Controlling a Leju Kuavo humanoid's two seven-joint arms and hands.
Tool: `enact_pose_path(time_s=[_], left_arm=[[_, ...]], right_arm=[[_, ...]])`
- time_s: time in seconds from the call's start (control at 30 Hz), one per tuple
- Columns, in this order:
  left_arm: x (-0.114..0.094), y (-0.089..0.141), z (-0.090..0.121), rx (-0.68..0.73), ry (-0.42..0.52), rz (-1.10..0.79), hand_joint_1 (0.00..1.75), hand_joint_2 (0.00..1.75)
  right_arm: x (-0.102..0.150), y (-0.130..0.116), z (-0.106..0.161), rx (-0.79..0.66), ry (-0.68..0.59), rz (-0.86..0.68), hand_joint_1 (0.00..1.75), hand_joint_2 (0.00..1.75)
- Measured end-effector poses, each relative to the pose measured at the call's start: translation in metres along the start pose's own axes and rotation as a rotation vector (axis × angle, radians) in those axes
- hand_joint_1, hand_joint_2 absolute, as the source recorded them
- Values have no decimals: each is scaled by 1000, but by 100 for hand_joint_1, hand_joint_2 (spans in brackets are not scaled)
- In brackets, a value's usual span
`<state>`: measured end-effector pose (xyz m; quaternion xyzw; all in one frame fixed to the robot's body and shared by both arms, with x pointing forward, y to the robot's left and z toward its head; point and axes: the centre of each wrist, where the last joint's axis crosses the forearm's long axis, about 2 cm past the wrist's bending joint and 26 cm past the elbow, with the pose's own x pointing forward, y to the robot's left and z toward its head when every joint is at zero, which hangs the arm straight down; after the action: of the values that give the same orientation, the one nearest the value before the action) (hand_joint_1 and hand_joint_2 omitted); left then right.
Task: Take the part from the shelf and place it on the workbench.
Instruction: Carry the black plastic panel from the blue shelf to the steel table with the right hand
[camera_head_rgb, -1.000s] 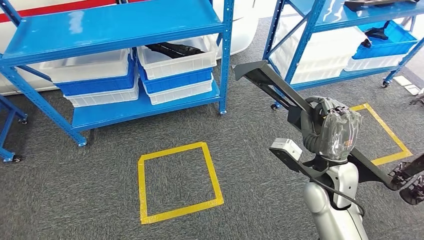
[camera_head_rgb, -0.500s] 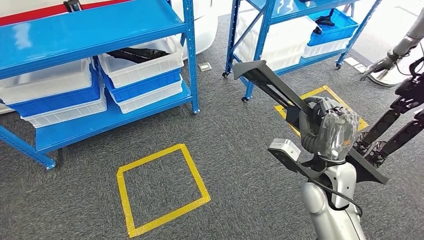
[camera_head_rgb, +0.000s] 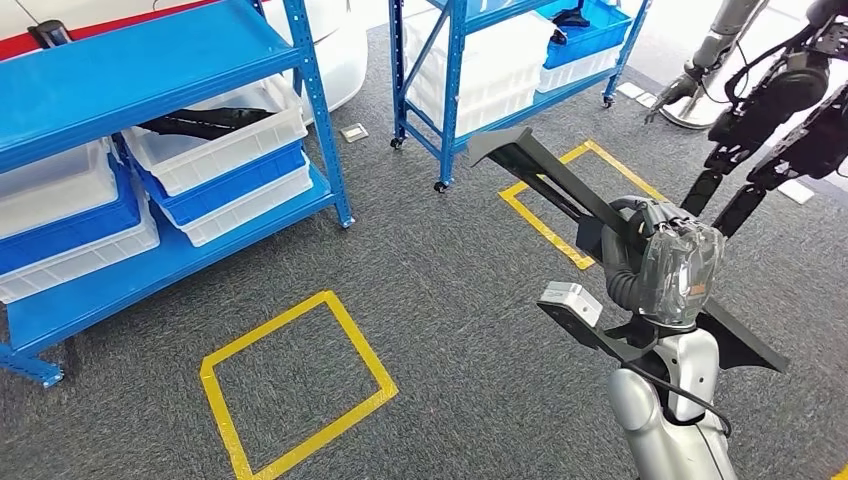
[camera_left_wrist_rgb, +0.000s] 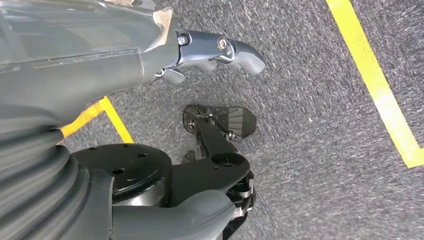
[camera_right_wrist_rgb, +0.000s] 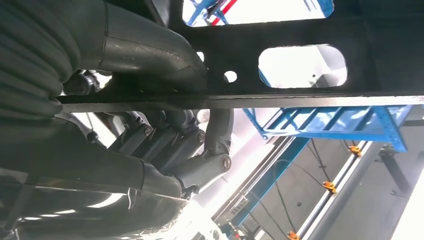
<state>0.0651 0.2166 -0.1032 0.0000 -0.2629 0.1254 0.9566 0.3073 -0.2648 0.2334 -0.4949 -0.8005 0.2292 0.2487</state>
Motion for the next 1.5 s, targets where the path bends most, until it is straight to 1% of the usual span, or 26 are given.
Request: enact_pose_path(time_s=[0.3, 1.13, 1.5], left_arm=[[-5, 3, 2, 27, 12, 9, 0, 175], [-5, 3, 2, 31, 13, 16, 0, 175], [-7, 5, 3, 48, 14, 66, 0, 175]], right_arm=[[1, 3, 8, 19, 6, 3, 175, 175], [1, 4, 10, 24, 10, 5, 175, 175], [2, 7, 11, 38, 0, 20, 175, 175]])
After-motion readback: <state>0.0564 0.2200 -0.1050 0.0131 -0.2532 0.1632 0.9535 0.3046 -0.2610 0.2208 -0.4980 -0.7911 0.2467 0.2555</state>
